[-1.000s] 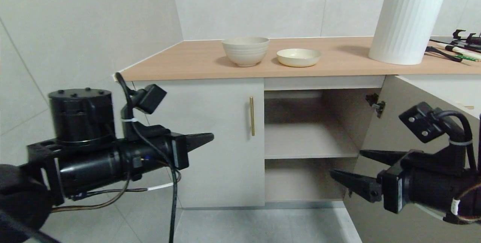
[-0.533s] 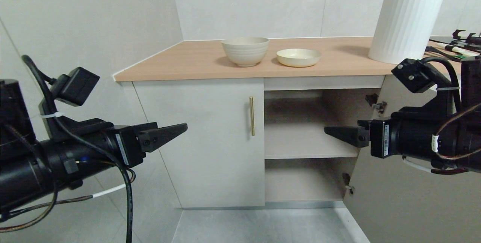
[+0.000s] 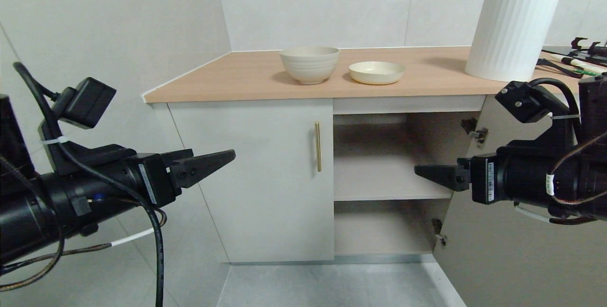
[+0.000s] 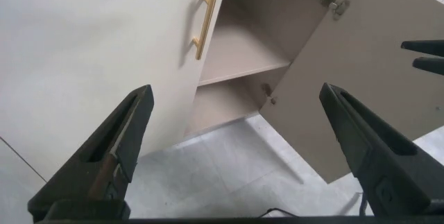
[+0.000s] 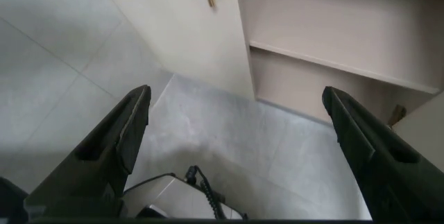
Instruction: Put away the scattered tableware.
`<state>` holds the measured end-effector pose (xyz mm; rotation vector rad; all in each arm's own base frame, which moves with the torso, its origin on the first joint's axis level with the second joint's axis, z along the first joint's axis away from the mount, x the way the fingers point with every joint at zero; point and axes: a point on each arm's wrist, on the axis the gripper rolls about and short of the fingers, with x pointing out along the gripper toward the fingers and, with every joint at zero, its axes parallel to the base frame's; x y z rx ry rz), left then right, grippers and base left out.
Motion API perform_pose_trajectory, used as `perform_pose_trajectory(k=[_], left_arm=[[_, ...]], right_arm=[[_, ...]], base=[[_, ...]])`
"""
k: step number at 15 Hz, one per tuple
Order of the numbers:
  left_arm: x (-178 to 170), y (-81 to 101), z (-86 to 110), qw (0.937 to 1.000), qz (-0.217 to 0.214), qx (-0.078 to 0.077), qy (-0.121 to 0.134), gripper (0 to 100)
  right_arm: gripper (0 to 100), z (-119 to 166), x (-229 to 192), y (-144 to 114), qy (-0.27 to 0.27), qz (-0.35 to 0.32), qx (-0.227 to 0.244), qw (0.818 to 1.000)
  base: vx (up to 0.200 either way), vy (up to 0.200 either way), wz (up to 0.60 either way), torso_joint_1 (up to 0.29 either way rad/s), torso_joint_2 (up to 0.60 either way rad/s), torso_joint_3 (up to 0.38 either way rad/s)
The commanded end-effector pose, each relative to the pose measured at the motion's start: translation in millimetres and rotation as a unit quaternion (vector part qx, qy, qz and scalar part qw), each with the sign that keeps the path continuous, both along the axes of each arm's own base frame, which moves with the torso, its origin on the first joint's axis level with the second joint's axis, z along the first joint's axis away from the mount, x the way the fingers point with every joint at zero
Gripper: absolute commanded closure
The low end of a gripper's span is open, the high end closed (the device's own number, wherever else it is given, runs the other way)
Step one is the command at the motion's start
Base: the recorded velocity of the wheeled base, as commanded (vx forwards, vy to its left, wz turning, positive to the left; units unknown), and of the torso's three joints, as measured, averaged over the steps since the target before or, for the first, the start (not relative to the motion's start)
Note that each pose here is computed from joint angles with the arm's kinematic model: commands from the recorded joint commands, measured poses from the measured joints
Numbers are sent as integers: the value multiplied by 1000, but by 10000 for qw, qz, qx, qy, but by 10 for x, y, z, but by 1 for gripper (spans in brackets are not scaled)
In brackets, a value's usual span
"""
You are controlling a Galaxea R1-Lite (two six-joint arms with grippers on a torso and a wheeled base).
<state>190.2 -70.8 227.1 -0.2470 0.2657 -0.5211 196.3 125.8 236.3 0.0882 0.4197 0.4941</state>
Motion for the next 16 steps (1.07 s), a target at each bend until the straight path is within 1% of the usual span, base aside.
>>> perform_pose_trajectory(k=[1, 2, 12, 16], left_arm=[[10, -5, -12, 10000, -11, 16, 25, 0], [10, -5, -12, 10000, -11, 16, 25, 0], [20, -8, -20, 10000, -11, 26, 54, 0], [0, -1, -3, 10000, 1, -9, 15, 0]], right_arm=[[0, 55, -49, -33, -48, -3, 35, 10000], [0, 61, -59, -40, -57, -6, 50, 10000], [0, -29, -63, -86, 12, -49, -44, 10000], [0, -41, -64, -87, 9, -46, -50, 10000]], base=[[0, 0, 0, 0, 0, 0], [0, 0, 0, 0, 0, 0], [200, 0, 0, 3, 2, 2], [0, 0, 0, 0, 0, 0]])
